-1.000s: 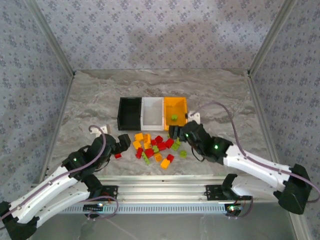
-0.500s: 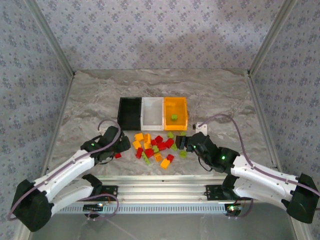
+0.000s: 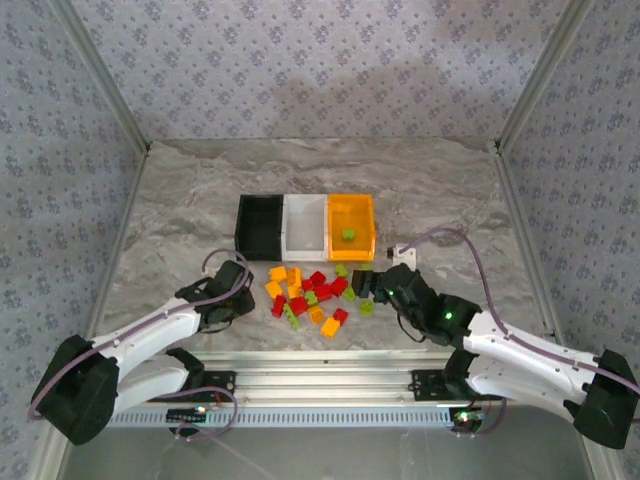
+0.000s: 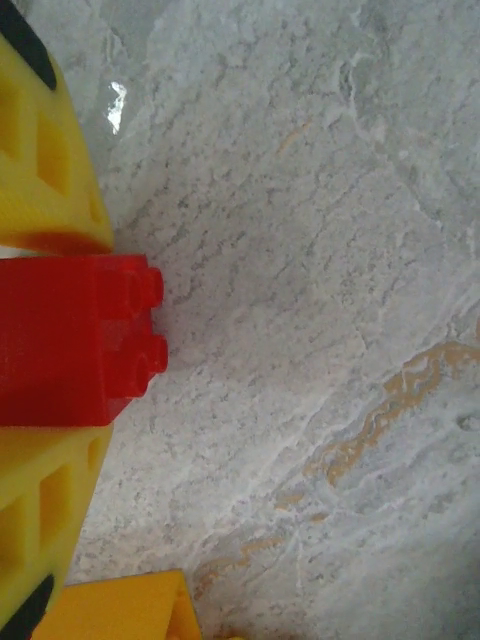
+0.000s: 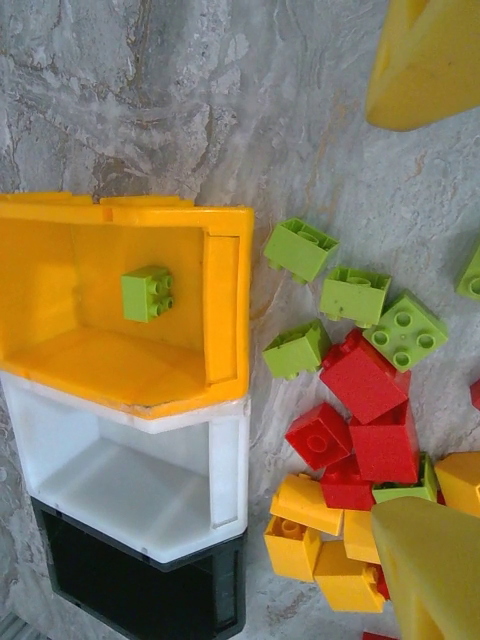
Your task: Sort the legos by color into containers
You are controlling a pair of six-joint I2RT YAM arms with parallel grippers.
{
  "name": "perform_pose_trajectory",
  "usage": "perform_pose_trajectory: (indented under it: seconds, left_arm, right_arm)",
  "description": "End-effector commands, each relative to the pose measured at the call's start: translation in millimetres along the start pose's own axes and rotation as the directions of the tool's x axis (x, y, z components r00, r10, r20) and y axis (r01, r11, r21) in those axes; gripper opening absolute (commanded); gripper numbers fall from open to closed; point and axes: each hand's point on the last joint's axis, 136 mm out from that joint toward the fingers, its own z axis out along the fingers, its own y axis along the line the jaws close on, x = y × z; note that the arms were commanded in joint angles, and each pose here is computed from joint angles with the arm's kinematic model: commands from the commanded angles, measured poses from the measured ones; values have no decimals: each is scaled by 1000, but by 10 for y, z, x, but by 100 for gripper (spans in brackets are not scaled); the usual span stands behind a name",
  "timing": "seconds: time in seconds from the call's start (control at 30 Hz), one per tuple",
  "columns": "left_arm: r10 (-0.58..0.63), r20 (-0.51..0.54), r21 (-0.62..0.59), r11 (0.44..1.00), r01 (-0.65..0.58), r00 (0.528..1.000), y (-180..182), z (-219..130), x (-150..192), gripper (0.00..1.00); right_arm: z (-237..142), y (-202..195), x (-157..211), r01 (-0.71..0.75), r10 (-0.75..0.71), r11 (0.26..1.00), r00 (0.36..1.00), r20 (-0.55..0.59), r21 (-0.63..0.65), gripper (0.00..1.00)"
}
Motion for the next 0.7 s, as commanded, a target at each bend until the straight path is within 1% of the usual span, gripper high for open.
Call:
perform_pose_trajectory:
  seconds: [0.0, 0.03, 0.17, 0.3, 0.47, 0.67]
  left_arm:
    - [4, -9, 5, 1000, -4, 1000, -22, 14, 0, 36]
    - [6, -13, 6, 1000, -6, 1000, -24, 12, 4, 32]
    - [10, -12, 13, 1000, -10, 1000, -43, -36, -14, 23]
    - [22, 11, 37, 999, -22, 1000, -101, -165, -94, 15]
    - [34, 41, 73, 997, -37, 999, -210, -368, -223, 10]
    - [51, 99, 129, 990, -64, 994, -509, -599, -506, 8]
  right_arm:
    - [-11, -70, -18, -22, 22, 999, 1000, 14, 26, 96]
    - [-9, -79, -21, -25, 25, 999, 1000, 14, 31, 96]
    - [-8, -77, -40, -32, 32, 999, 999, 18, 32, 96]
    - [-8, -89, -47, -40, 40, 998, 999, 21, 37, 96]
    - [-6, -94, -53, -47, 46, 998, 999, 21, 38, 96]
    - [6, -99, -59, -52, 51, 998, 998, 20, 40, 96]
